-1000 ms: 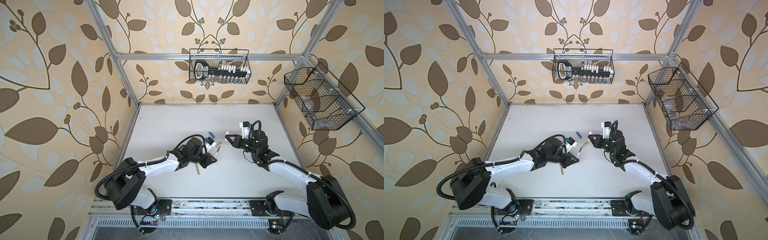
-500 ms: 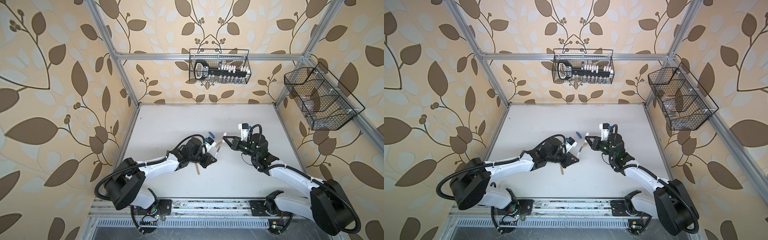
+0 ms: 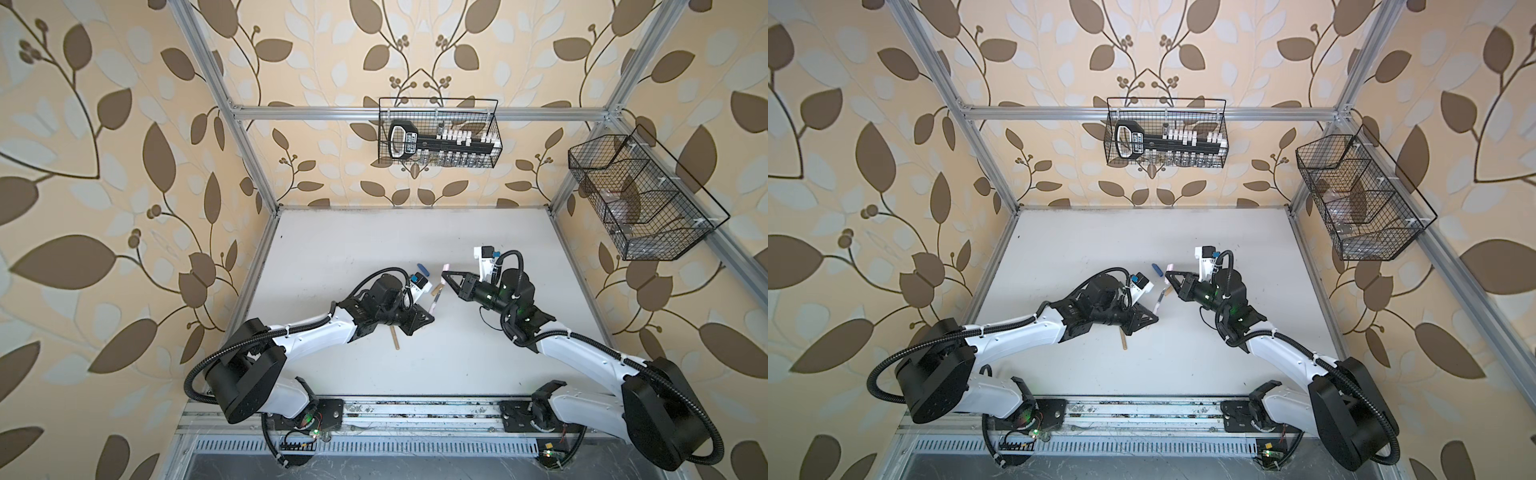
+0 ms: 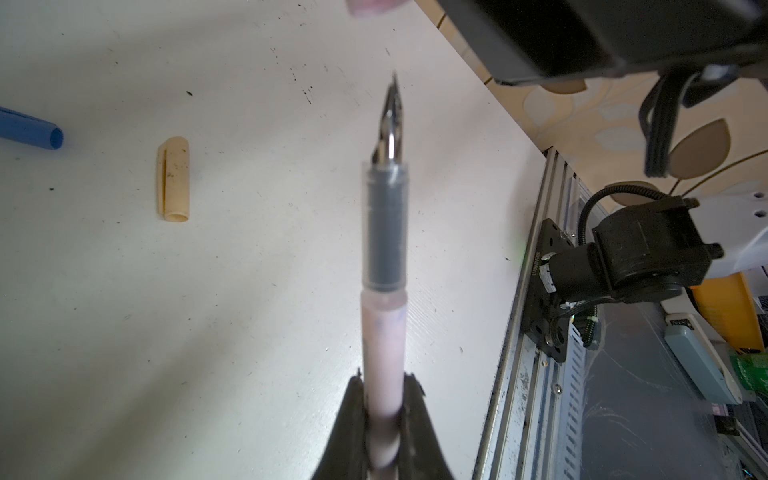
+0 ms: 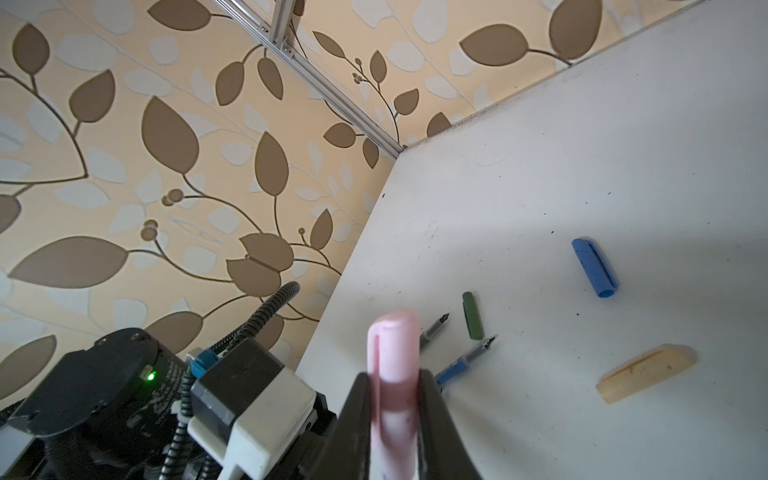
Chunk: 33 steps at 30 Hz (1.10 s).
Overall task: Insert the pens into the pen caps
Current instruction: 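Carry the pink cap with the right gripper to the pen tip in the left gripper, then push the pink cap down over the pen nib with the right gripper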
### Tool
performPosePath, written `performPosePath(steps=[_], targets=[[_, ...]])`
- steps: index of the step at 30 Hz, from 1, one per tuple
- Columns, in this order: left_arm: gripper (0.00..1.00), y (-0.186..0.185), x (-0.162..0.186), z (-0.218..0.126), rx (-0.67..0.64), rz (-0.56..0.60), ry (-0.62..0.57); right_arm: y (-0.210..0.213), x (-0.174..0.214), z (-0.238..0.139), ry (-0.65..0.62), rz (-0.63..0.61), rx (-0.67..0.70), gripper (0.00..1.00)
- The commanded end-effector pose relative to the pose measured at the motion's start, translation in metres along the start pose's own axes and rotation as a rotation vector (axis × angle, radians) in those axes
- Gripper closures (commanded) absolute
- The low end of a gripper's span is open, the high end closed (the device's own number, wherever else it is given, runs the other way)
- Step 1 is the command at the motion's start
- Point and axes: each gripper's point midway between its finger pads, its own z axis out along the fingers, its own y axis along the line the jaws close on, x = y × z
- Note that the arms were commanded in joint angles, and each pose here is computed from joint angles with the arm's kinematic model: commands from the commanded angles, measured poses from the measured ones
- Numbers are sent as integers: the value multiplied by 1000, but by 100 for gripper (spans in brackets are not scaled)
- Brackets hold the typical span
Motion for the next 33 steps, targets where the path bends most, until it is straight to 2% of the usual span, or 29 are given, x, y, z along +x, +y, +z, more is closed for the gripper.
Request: performPosePath(steps=[1,33], targets=[[100,-18,-20,-8,40,52,-70,2,4,-1,-15,4,-11,81],[100,-25,-30,-18,56,51,-132,12,23,-16,-53,-32,-32,82]])
